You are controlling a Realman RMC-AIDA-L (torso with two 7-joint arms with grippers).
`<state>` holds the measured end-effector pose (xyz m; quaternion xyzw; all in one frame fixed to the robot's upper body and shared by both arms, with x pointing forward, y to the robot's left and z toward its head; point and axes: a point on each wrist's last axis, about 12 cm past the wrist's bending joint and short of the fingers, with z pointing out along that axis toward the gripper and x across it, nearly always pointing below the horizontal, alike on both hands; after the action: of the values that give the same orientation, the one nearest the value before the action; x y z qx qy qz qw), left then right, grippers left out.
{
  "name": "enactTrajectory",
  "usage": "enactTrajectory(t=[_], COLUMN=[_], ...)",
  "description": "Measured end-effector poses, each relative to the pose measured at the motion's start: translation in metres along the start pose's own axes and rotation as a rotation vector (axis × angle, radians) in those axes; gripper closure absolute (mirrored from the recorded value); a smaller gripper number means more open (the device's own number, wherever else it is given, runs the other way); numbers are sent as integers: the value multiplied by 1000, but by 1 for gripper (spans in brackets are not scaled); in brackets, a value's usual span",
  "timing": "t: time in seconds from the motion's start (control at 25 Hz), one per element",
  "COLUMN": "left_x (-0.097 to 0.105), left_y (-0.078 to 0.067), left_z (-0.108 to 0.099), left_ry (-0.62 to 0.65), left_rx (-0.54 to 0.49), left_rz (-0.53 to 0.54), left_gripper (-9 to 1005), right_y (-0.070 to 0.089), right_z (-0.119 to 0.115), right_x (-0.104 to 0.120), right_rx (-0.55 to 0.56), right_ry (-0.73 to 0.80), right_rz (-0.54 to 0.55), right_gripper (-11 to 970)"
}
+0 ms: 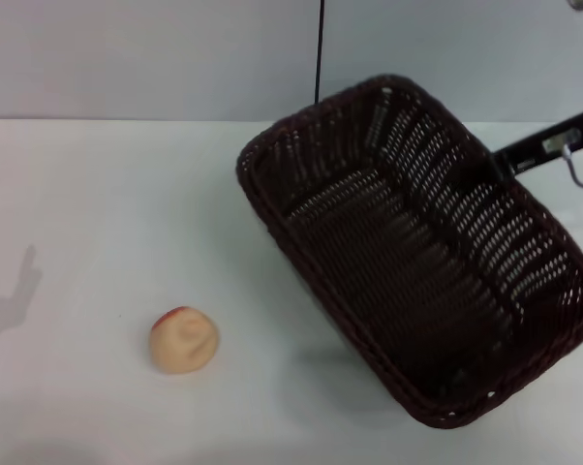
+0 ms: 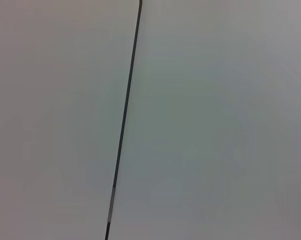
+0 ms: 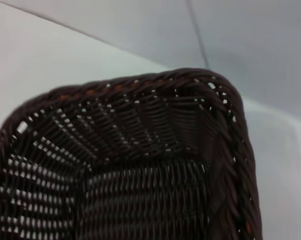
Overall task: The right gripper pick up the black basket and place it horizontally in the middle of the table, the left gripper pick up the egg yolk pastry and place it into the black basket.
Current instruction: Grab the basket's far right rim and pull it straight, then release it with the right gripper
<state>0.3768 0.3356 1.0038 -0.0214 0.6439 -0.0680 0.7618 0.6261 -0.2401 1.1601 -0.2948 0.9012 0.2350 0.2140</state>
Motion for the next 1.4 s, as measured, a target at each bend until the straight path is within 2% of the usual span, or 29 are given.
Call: enactTrajectory(t=[0.12, 0.16, 0.2, 0.28, 0.36, 0.4, 0.56, 0.68, 0.76, 0.92, 1.16, 1.4], left_x=[-1, -1, -1, -3, -4, -4, -8, -9, -11, -12, -13, -14], left_y=[-1, -1, -1, -1, -2, -2, -2, -1, -3, -3, -6, -6], left_z=[-3, -4, -4, -10, -14, -14, -32, -36, -46, -48, -55, -55], left_ry=[-4, -7, -7, -17, -21, -21, -29, -32, -43, -45, -50, -53], left_rx=[2, 3, 3, 9, 15, 15, 9, 5, 0, 2, 7, 8], left_rz=[-2, -2, -2, 3, 7, 7, 13, 14, 13, 12, 3, -1], left_gripper=[213, 213, 213, 214, 214, 214, 215, 216, 216, 217, 218, 219], right_y=[6, 8, 8, 11, 19, 19, 25, 27, 29, 38, 60, 65], right_z=[-10, -17, -17, -20, -19, -19, -23, -21, -16, 1, 50, 64], right_x=[-10, -20, -20, -29, -43, -43, -67, -75, -79, -81, -76, -76], right_rx=[-7, 1, 1, -3, -18, -18, 10, -3, -14, -21, 56, 58], right_ry=[-41, -48, -48, -49, -39, -39, -14, 11, 42, 65, 100, 73], right_rz=[-116, -194, -194, -268, -419, -419, -617, -681, -729, -820, -962, -975], right_gripper=[810, 828, 828, 828, 828, 828, 828, 829, 829, 829, 829, 823])
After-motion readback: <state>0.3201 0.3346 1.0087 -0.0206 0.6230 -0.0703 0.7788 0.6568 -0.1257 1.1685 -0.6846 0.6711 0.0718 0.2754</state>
